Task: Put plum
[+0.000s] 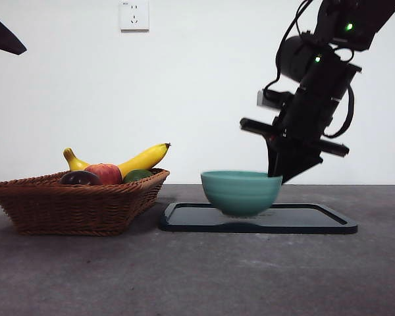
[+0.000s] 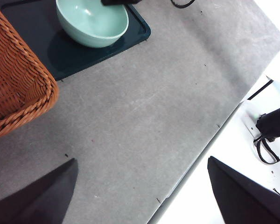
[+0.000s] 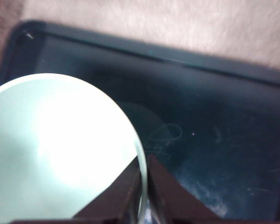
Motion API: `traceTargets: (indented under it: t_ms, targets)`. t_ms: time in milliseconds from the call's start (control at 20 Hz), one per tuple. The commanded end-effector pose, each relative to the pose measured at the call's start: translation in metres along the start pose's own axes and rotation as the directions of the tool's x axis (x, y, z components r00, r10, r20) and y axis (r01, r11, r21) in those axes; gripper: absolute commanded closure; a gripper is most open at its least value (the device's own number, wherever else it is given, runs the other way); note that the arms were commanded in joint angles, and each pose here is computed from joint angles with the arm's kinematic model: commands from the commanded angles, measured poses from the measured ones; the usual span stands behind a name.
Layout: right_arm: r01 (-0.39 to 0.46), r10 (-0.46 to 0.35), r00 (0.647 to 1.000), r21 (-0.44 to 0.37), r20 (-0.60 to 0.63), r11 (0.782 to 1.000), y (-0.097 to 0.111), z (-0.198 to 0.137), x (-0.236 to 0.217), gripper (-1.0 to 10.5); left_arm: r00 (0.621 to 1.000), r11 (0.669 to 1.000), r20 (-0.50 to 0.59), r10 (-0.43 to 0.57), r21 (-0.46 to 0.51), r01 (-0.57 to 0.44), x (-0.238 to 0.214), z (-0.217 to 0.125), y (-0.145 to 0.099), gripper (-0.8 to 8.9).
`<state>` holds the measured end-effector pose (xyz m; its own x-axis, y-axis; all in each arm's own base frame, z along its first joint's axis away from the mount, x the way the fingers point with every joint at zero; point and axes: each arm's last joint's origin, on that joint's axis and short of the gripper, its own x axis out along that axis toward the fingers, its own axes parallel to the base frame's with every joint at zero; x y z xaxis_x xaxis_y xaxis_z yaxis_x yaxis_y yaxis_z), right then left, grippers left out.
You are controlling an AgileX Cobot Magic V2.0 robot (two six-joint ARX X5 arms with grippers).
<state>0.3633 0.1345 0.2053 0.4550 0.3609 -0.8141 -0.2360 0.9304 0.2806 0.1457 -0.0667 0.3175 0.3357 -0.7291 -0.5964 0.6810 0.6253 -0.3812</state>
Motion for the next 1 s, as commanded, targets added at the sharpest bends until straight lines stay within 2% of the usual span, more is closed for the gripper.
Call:
traceTargets:
  t_ms: [50,300,600,800,1000]
  targets:
    - [-0.024,0.027,0.996,-0.031,0.086,0.999,0.011,0.013,-0.03,9.3,1.0,0.999,0.012,-0.006,0.032,0.005,-0.001,0.004,-0.001,3.77]
    - [-0.086,0.096,0.988,-0.079,0.123,0.993,0.029,0.006,-0.097,9.3,1.0,1.0,0.011,-0.006,0.031,0.005,-0.001,0.004,-0.001,3.77]
    - [-0.074,0.096,0.989,-0.188,0.113,0.979,0.057,-0.026,-0.16,9.3,1.0,1.0,0.011,-0.006,0.031,0.005,-0.001,0.004,-0.001,3.77]
    - [-0.088,0.117,0.987,-0.243,0.106,0.966,0.068,-0.054,-0.168,9.3,1.0,1.0,0.011,-0.006,0.031,0.005,-0.001,0.004,-0.001,3.77]
    - [-0.098,0.112,0.993,-0.266,0.039,0.959,0.066,-0.083,-0.142,9.3,1.0,1.0,0.011,-0.006,0.03,0.005,-0.001,0.004,-0.001,3.77]
